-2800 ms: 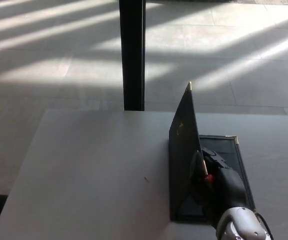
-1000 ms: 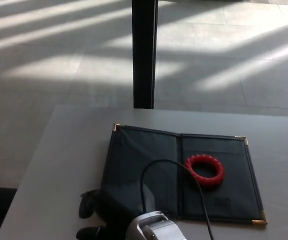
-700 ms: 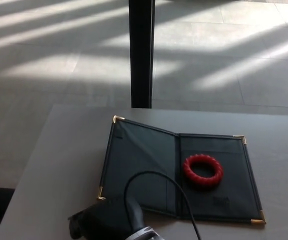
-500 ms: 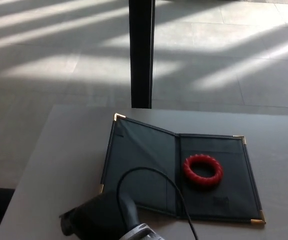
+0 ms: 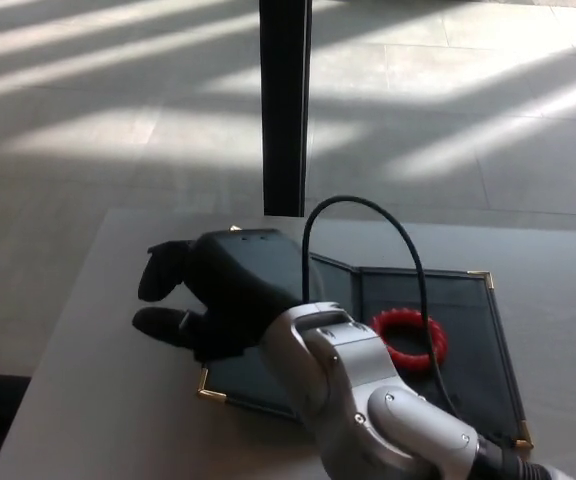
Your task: There is a diary kept infront of the robot and the robot uses its right hand to grab its cover and puses it to the left to open it.
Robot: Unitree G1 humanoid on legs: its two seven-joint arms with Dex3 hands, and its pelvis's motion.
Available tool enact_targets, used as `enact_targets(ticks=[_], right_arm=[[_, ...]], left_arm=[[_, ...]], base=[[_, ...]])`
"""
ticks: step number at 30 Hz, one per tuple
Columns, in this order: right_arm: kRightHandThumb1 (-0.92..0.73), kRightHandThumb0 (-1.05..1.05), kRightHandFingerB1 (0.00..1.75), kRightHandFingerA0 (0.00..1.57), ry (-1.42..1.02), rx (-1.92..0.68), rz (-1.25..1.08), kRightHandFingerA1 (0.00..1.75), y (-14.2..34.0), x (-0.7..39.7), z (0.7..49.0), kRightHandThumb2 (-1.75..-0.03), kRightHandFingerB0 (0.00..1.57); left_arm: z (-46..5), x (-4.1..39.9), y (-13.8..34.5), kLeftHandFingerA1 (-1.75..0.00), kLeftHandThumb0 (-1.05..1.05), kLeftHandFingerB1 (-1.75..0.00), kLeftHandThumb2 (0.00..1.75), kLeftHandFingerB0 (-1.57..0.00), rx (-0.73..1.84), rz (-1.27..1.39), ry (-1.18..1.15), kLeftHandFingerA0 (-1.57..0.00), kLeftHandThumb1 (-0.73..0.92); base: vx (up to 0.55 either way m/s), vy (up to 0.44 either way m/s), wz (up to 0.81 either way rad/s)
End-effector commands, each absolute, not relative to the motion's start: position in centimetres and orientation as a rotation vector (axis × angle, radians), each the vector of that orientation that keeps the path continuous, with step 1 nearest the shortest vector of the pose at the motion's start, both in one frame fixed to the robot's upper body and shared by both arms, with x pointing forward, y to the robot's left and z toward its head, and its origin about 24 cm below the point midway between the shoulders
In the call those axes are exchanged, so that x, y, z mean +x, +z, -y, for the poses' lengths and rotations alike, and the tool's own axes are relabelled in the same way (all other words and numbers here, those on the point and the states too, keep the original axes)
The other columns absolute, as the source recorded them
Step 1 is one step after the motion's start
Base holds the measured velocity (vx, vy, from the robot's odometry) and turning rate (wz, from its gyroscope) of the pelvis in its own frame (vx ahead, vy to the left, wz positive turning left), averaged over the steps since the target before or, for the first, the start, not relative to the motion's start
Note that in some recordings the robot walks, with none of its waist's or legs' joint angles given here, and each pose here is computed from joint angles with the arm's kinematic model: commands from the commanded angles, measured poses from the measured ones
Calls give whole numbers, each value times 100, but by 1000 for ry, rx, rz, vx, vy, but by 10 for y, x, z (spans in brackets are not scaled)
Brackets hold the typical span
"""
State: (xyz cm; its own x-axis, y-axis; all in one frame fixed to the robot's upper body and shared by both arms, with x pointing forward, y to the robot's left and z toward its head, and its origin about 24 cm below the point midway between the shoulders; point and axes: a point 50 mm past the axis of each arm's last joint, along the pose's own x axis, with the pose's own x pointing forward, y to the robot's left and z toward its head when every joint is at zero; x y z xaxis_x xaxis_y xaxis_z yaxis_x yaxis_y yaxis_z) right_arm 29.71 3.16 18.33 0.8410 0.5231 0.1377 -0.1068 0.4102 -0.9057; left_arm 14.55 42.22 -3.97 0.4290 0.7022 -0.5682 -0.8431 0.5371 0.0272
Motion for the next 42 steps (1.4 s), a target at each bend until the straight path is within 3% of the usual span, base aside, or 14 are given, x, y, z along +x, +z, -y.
enact_targets(ticks=[1,2,3,4,5,10,14,15,16,21,26,40,41,42], right_arm=[[-92,-75,49,74,389,-478,479,58,318,304,60,-71,59],[-86,-77,70,50,358,-464,487,85,322,303,84,-117,38],[-92,-72,49,72,330,-439,495,56,323,303,103,-70,56],[-92,-72,49,72,321,-429,498,56,324,303,109,-70,56],[-92,-71,50,72,297,-395,498,57,323,303,127,-68,58],[-92,-69,50,67,69,-347,474,57,314,293,223,-72,53],[-91,-72,52,77,-185,-294,381,61,298,276,301,-67,60],[-91,-70,53,75,-241,-294,365,62,294,270,317,-68,58],[-92,-67,54,67,-265,-292,340,64,290,262,335,-70,52],[-87,-68,51,79,-555,-246,220,60,269,224,405,-66,60],[-83,-81,55,109,-881,-224,170,63,252,163,466,-66,89],[-87,-82,84,100,-1203,-112,142,95,212,86,508,-66,69],[-68,-71,84,99,-1230,-129,126,95,204,82,511,-116,71],[-89,-80,86,104,-1285,-124,81,96,192,72,512,-67,72]], left_arm=[[-424,130,-45,-164,-105,-132,118,-8,-278,-595,999,-16,92],[-425,130,-44,-125,-105,-98,148,-32,-278,-596,1006,-46,80],[-426,129,-44,-125,-105,-98,148,-32,-277,-597,1011,-46,80],[-426,128,-44,-125,-105,-98,148,-32,-277,-597,1012,-46,80],[-426,128,-44,-169,-105,-136,120,-11,-278,-595,1017,-20,92],[-427,126,-44,-170,-105,-137,119,-15,-268,-597,1017,-23,92],[-428,124,-44,-166,-105,-138,121,-16,-277,-590,1026,-25,92],[-428,123,-44,-119,-96,-92,156,0,-285,-585,1033,-36,68],[-428,121,-44,-170,-105,-141,118,-20,-282,-588,1032,-27,92],[-430,117,-45,-167,-105,-135,119,-11,-281,-596,1034,-19,92],[-431,114,-44,-163,-105,-131,116,-9,-286,-596,1037,-17,92],[-432,111,-45,-165,-105,-135,118,-17,-281,-601,1073,-30,92],[-432,111,-45,-165,-105,-135,120,-12,-281,-602,1059,-24,92],[-432,112,-44,-168,-105,-138,121,-14,-291,-601,1065,-24,92]], base=[[0,0,0],[0,0,0],[0,0,0],[0,0,0],[0,0,0],[0,0,0],[0,0,0],[0,0,0],[0,0,0],[0,0,0],[0,0,0],[0,0,0],[0,0,0],[0,0,0]])
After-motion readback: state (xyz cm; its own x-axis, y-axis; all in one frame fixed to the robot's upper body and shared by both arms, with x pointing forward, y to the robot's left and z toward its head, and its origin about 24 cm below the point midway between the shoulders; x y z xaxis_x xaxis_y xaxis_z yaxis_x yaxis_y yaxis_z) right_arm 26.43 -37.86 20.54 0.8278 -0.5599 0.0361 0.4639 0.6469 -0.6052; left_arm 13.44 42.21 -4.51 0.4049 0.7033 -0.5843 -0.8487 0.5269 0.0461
